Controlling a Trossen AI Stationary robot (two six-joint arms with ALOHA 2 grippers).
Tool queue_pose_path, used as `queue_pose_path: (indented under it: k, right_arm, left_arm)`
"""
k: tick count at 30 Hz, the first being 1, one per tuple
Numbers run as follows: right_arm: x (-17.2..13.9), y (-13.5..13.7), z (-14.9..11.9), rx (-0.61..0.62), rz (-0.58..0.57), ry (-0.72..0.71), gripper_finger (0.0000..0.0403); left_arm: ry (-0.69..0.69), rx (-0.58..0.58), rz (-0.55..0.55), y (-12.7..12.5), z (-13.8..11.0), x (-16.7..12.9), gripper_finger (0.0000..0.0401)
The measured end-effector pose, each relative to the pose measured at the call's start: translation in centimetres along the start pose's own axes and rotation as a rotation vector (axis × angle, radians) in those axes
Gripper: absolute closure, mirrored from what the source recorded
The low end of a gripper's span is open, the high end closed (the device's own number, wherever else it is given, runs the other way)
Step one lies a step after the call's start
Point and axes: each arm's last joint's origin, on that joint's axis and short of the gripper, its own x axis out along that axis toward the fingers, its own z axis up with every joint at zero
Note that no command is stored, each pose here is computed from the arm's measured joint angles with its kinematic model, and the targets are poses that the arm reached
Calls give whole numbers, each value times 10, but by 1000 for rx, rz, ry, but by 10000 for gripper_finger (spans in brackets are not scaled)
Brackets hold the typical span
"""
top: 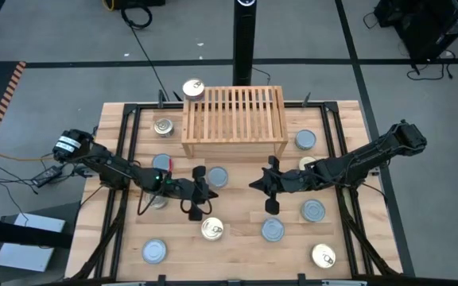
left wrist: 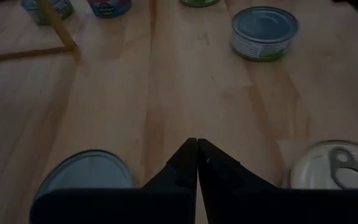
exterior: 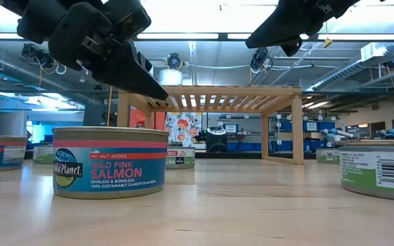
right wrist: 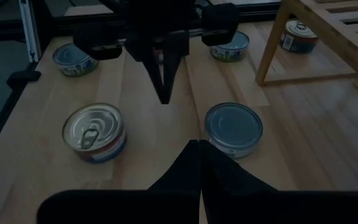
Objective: Stack canned seafood by type on shelf
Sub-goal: Put the green tuna can on the shelf
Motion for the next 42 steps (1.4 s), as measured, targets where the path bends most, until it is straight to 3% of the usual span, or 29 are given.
queue_pose_path:
  k: [7,13,21,27,32,42]
  right_arm:
    - [0,0,0,0,-1,0,394]
    - [1,-3,1,4,-9,-1,394]
    - [2,-7,2,20,-23,-1,394]
    - [2,-7,2,47,-23,-1,387]
    - [2,-7,2,47,-23,-1,388]
    - [2,-7,2,46,-23,-2,385]
  left_arm:
    - [40,-13,99,5,-4,0,382]
    - [60,-146,171,15,-7,2,382]
    - [91,-185,255,38,-10,5,382]
    - [169,-164,238,52,-16,6,382]
    - [196,-81,140,51,-17,7,372]
    - [186,13,67,39,-16,6,309]
